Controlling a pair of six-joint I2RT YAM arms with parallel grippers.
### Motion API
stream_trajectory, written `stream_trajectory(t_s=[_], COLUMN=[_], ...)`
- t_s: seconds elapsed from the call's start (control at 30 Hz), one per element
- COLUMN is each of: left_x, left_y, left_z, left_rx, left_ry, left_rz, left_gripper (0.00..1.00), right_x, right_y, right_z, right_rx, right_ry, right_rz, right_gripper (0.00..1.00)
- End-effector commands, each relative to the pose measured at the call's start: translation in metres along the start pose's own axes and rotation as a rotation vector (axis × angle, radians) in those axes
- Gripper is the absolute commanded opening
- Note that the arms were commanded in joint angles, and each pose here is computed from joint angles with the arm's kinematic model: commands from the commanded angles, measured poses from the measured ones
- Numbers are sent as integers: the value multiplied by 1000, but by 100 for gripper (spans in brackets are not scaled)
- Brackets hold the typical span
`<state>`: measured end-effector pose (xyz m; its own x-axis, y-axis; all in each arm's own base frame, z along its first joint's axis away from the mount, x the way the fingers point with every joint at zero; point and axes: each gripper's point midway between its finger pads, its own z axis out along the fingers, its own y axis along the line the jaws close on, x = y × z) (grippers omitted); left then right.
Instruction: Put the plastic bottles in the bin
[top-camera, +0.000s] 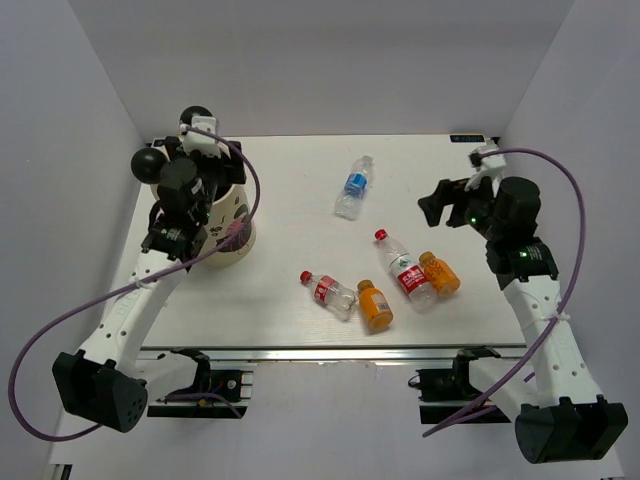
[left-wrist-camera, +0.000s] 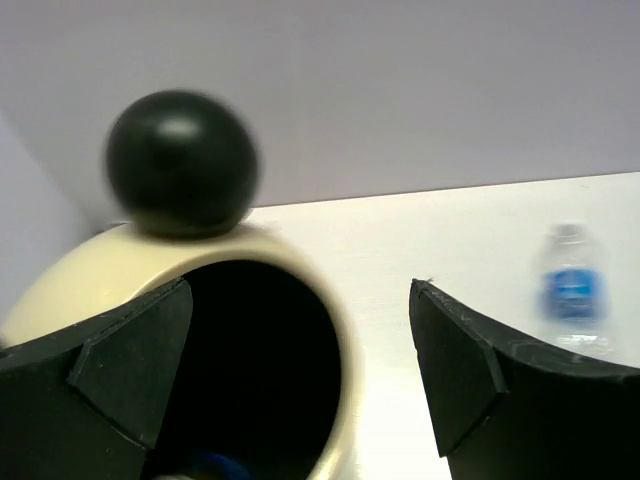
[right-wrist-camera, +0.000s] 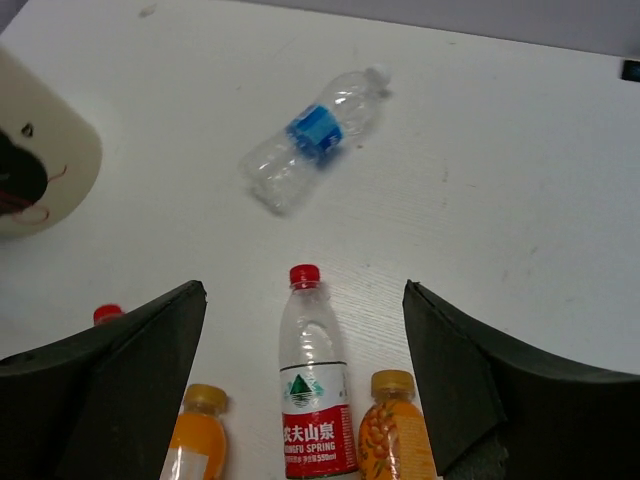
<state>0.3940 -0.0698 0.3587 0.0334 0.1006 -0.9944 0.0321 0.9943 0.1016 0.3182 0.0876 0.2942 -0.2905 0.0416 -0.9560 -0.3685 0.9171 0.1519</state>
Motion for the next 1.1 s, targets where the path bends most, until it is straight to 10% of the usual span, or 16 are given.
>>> stream_trajectory(t_s=[0.0,0.57,0.83,1.07], left_x=[-26,52,185,214], left_y=[-42,-199,-197,-217], left_z=[-8,-73,-142,-132], left_rx=[214,453,148,101], left_ry=[65,758,1320,1370], left_rz=[-207,-527,-612,-671], left_gripper=[98,98,98,98], right_x=[18,122,67,58], right_y=[54,16,-36,-48], right_z=[8,77,64,42], right_rx=[-264,60,451,545], right_ry=[64,485,214,131], right_rz=[-144,-128,-22,40], right_gripper=[85,89,89,89])
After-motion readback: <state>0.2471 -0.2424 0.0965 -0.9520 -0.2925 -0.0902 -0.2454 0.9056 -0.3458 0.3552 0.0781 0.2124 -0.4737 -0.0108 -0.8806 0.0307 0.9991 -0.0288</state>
